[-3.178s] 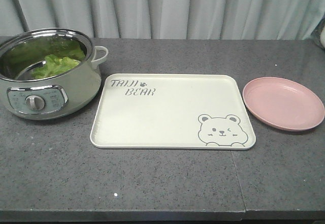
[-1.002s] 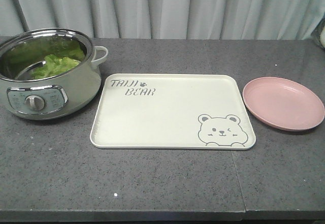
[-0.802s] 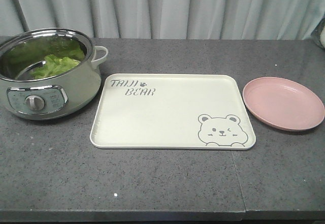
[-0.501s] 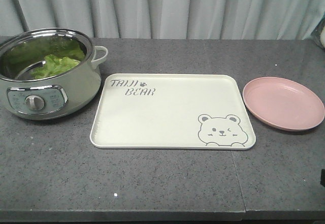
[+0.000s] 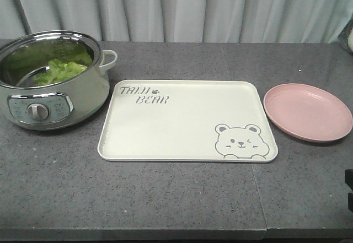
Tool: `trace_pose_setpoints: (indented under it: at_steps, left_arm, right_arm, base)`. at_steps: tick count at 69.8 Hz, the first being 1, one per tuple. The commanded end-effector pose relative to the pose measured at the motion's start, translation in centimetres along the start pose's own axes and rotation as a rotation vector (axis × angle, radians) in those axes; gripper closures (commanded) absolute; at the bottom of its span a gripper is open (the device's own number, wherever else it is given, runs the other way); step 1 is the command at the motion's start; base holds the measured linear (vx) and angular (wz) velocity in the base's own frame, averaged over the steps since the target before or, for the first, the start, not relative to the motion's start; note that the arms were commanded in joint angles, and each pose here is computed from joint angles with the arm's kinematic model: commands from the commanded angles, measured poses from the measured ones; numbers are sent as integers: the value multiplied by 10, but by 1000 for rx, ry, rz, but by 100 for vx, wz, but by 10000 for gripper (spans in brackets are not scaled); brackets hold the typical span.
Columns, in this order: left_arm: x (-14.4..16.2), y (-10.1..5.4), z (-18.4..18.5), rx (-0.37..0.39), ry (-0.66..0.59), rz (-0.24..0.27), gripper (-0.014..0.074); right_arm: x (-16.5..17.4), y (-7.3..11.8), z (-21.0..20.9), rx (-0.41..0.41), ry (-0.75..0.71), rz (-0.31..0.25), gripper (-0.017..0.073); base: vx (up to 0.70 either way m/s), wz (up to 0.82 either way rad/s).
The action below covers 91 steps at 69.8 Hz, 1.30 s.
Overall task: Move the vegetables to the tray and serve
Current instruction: 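Move the left gripper open above the white pot of lettuce, then lower the left gripper into the pot and grasp a lettuce leaf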
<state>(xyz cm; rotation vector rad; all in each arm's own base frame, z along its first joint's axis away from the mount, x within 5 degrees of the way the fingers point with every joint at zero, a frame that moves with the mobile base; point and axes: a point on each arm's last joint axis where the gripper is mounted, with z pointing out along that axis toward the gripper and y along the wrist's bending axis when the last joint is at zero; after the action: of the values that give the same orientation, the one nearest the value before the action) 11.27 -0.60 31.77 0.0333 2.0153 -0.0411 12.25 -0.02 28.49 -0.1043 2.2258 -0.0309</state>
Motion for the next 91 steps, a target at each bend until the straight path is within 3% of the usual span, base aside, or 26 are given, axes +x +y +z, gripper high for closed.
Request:
trace_pose_setpoints:
  at_steps: [1, 17, 49, 72, 91]
  left_arm:
    - [-21, 0, 2, 0, -37, 18, 2]
    - [-64, 0, 27, -20, 107, 85, 3]
    - [-141, -1, 127, -37, 241, 129, 3]
    - [-158, -2, 207, -33, 303, 166, 3]
    - [-158, -4, 270, -30, 346, 152, 3]
  right_arm:
    - [-14, -2, -5, 16, -82, -11, 10]
    - [-14, -1, -5, 4, -85, 6, 25]
    - [-15, -1, -5, 2, -91, -3, 46]
    - [-15, -1, -5, 4, -94, -7, 46]
    - [-16, -1, -5, 5, -100, -11, 46]
  base:
    - [0, 0]
    - [0, 0]
    - [0, 0]
    - [0, 0]
    - [0, 0]
